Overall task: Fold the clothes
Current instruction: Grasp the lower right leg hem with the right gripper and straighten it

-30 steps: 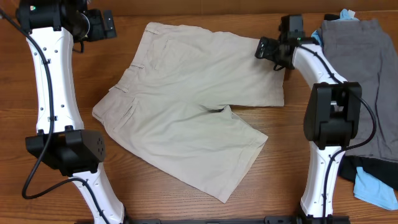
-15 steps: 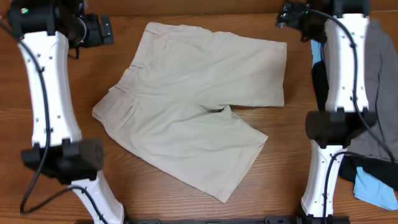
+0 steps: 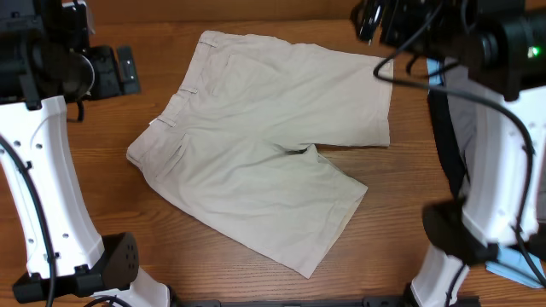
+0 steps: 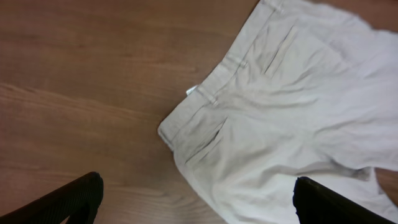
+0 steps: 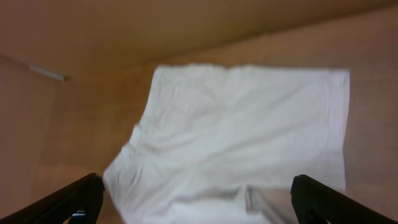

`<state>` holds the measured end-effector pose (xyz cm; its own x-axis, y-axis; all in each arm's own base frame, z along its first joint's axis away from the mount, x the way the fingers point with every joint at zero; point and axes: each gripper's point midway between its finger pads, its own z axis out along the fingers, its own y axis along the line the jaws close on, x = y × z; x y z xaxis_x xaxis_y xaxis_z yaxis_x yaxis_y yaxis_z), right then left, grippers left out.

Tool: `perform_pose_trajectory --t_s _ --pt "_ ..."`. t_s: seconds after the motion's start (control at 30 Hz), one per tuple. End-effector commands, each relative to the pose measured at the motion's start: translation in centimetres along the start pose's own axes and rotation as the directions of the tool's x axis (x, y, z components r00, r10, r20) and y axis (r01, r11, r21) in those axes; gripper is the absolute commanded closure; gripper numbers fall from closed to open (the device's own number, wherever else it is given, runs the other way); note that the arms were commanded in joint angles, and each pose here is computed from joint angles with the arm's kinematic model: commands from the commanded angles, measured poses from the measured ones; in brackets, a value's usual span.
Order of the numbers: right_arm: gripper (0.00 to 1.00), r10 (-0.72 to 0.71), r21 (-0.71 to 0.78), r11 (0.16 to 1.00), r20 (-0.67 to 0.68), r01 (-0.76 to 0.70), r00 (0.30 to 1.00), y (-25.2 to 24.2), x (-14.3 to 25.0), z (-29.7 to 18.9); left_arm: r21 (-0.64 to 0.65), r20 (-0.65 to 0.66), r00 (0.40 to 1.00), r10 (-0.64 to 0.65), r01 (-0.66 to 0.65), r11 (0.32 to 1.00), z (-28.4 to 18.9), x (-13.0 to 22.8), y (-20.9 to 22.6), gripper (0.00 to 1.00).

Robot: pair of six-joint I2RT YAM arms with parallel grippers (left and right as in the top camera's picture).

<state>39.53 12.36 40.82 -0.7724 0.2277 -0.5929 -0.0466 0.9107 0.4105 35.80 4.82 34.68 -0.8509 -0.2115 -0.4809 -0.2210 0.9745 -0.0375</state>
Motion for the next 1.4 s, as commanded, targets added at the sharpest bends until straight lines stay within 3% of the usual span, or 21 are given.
perform_pose_trajectory --t_s 0.0,0.17,0.43,0.67,0.87,1.17,1.3,1.37 --pt "0.00 0.049 0.020 0.999 -0.100 -0.048 0.994 0.1 4.0 -1.3 -0.066 -0.037 0.998 -0.045 0.043 0.997 0.1 1.7 1.3 0.00" --pt "0.00 0.159 0.149 0.982 -0.297 -0.118 0.942 -2.7 11.6 -0.6 -0.239 -0.066 0.986 -0.154 0.134 0.962 0.2 4.7 4.5 0.00" --pt "0.00 0.261 0.371 0.922 -0.389 -0.109 0.883 -8.4 20.2 5.4 -0.208 -0.088 0.980 -0.181 0.159 0.965 5.1 5.3 4.7 0.00" --pt "0.03 0.316 0.410 0.903 -0.430 -0.129 0.846 -12.9 26.9 12.5 -0.186 -0.108 0.979 -0.173 0.152 0.971 9.8 6.0 4.1 0.00" --pt "0.06 0.303 0.362 0.920 -0.404 -0.154 0.863 -14.3 29.1 15.8 -0.182 -0.113 0.978 -0.174 0.152 0.972 11.4 6.5 4.1 0.00" --pt "0.20 0.323 0.398 0.901 -0.353 -0.172 0.878 -16.9 31.7 17.8 -0.174 -0.108 0.979 -0.174 0.154 0.973 11.7 6.4 4.0 0.00" --pt "0.28 0.339 0.427 0.885 -0.324 -0.183 0.884 -17.7 31.9 17.9 -0.174 -0.108 0.979 -0.174 0.154 0.973 11.7 6.4 4.0 0.00" --pt "0.37 0.336 0.438 0.881 -0.306 -0.181 0.891 -18.0 31.6 18.0 -0.174 -0.108 0.979 -0.174 0.154 0.973 11.7 6.4 4.0 0.00"
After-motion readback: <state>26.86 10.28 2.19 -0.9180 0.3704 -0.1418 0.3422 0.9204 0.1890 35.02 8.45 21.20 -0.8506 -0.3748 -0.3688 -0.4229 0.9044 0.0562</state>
